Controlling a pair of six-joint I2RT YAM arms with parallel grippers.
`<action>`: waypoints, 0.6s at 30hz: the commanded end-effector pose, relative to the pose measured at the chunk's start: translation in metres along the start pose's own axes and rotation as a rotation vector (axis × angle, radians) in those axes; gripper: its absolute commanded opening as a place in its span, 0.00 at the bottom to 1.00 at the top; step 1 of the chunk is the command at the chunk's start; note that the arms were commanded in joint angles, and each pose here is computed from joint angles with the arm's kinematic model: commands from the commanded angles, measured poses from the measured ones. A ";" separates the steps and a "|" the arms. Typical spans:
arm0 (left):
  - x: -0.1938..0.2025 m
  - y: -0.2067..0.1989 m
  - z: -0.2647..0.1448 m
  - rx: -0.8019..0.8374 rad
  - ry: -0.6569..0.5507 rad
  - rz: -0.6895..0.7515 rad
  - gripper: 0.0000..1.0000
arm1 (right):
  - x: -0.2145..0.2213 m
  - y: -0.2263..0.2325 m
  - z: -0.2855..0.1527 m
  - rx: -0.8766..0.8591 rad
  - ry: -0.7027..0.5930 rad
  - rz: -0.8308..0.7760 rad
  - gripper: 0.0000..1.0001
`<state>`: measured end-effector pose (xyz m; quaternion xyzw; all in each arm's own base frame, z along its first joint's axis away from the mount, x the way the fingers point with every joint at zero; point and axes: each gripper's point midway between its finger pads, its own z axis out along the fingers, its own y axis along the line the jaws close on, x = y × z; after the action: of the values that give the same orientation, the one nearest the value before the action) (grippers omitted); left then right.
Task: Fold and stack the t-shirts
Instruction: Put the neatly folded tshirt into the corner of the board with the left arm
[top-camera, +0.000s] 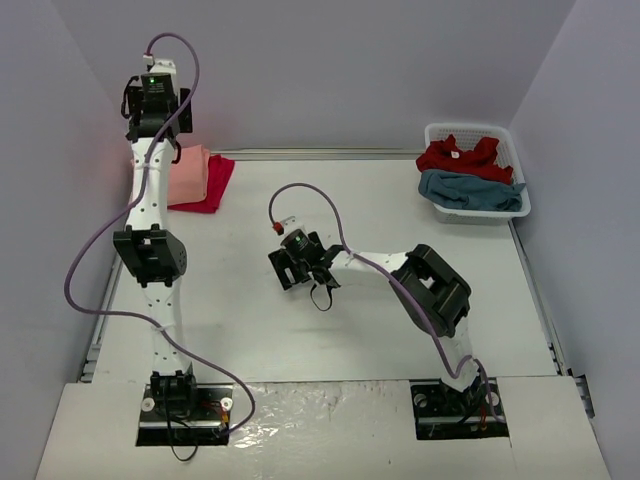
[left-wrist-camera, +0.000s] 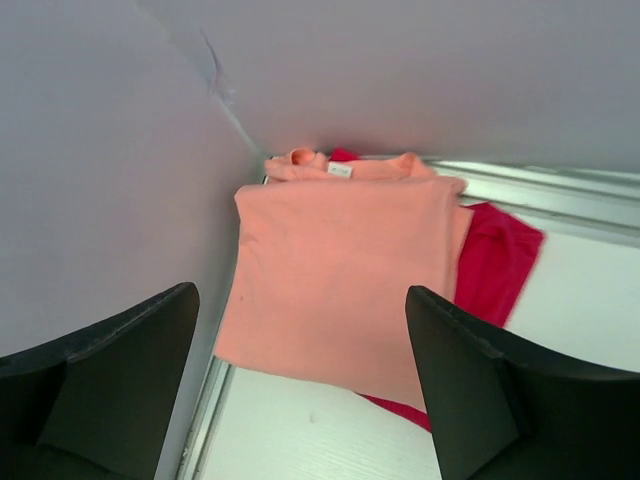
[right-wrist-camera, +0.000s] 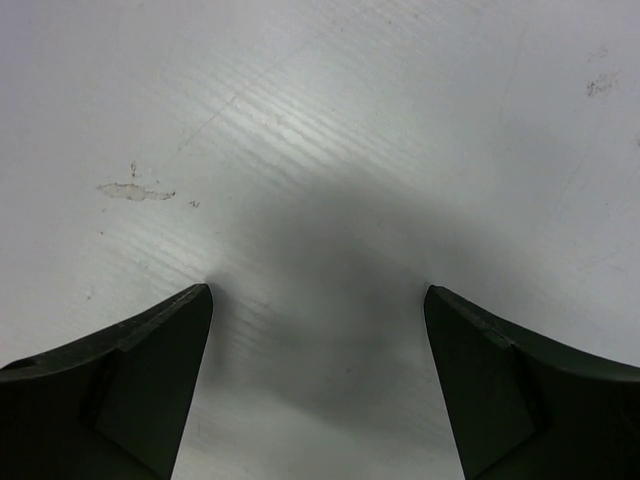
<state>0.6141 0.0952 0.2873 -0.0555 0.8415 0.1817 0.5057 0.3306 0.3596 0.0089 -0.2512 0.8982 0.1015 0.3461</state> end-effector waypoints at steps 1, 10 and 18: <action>-0.094 0.001 -0.114 0.036 -0.222 -0.134 0.84 | 0.100 -0.022 -0.029 0.102 0.360 -0.159 0.84; -0.055 -0.051 -0.225 0.125 -0.201 -0.088 0.89 | -0.071 -0.038 -0.113 0.295 -0.116 -0.052 0.92; 0.025 -0.047 -0.288 0.243 -0.163 -0.186 0.91 | -0.113 -0.075 -0.221 0.348 -0.369 0.127 0.94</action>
<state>0.3942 -0.0478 0.3689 -0.0234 0.8207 0.0661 0.5671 0.3209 0.2983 0.2024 -0.1709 0.8545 0.0250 0.4899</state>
